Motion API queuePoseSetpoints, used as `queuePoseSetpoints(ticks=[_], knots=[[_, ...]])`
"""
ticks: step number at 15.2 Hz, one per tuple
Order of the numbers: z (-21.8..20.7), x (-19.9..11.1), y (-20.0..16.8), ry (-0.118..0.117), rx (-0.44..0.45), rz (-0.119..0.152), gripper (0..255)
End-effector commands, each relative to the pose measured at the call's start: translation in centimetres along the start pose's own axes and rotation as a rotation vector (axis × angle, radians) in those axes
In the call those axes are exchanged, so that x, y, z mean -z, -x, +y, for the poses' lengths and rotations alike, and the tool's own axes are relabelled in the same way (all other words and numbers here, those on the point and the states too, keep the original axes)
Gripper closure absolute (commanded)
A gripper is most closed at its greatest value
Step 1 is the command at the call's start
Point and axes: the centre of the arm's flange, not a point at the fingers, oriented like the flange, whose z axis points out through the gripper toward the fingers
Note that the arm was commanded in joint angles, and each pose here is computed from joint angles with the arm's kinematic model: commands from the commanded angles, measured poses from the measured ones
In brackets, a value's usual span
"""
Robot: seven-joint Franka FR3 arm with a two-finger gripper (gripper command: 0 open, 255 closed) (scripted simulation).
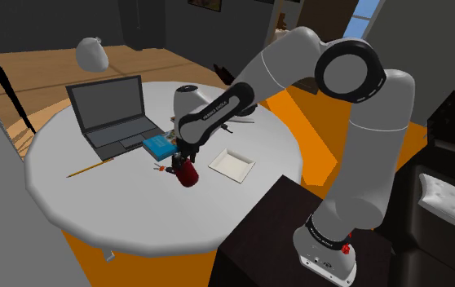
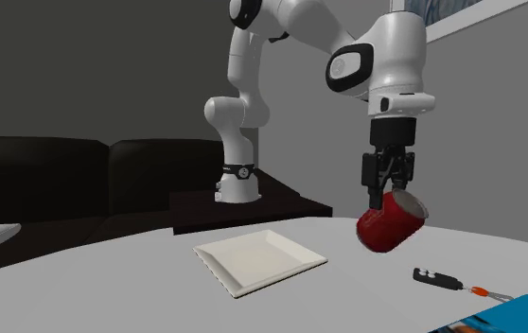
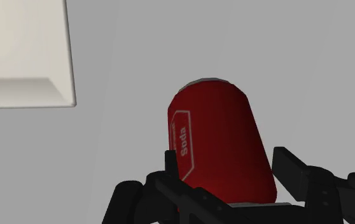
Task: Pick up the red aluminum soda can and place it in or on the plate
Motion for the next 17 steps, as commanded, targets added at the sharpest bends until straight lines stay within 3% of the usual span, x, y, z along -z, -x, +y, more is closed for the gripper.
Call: queuePoseSetpoints(ticks=[1,14,17], knots=[[0.0,1.0,0.0,0.000,0.000,0.000,255],[-0.1,7.5,0.2,0.000,0.000,0.000,255],[3.2,7.9,2.3,0.000,0.000,0.000,255]])
